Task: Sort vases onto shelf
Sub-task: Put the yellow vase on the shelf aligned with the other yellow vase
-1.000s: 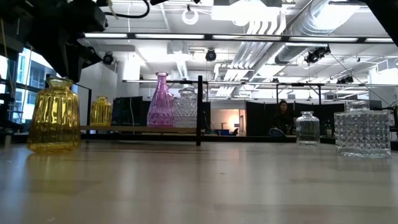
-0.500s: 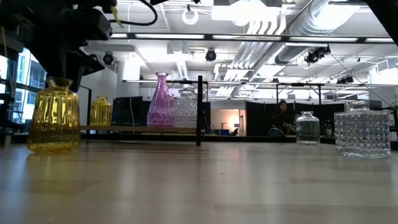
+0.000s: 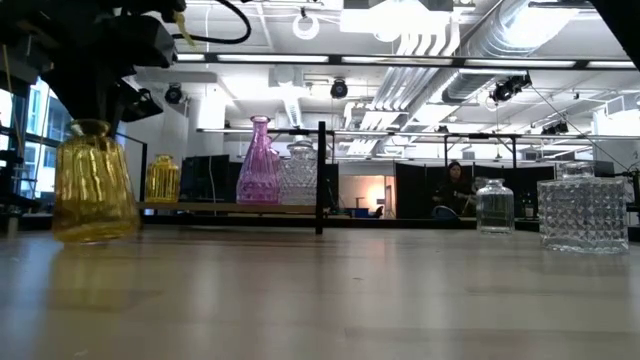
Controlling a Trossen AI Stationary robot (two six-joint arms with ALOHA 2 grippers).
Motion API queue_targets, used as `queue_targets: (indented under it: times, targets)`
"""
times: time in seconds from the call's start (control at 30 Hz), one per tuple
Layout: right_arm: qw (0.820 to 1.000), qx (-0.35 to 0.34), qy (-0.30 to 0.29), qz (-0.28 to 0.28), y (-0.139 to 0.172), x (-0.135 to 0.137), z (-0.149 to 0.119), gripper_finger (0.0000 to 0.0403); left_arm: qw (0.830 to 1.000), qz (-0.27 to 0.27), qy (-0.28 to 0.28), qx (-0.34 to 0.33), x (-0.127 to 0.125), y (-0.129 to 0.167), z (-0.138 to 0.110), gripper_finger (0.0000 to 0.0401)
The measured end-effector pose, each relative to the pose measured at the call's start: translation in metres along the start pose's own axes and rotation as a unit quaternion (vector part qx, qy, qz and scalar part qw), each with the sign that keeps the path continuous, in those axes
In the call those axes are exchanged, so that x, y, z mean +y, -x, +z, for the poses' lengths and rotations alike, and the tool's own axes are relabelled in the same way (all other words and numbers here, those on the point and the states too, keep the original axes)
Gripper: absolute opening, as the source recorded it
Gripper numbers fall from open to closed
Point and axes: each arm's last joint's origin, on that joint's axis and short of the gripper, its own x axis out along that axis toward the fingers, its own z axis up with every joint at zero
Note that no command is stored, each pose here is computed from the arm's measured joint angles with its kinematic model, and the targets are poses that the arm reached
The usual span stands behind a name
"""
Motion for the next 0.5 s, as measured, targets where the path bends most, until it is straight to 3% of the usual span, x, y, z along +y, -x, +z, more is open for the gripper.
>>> queue_targets:
  times: [0.33, 0.5]
  targets:
    - [1.0, 0.0, -0.004, -0.001, 0.0, 0.0, 0.0, 0.0076, 0.997, 0.05, 0.017, 0.053, 0.002, 0.016, -0.024, 0.001]
    - [1.0, -0.001, -0.004, -0.004, 0.0, 0.0, 0.0, 0.0076, 0.993, 0.095, 0.015, 0.064, 0.007, 0.039, -0.03, 0.001]
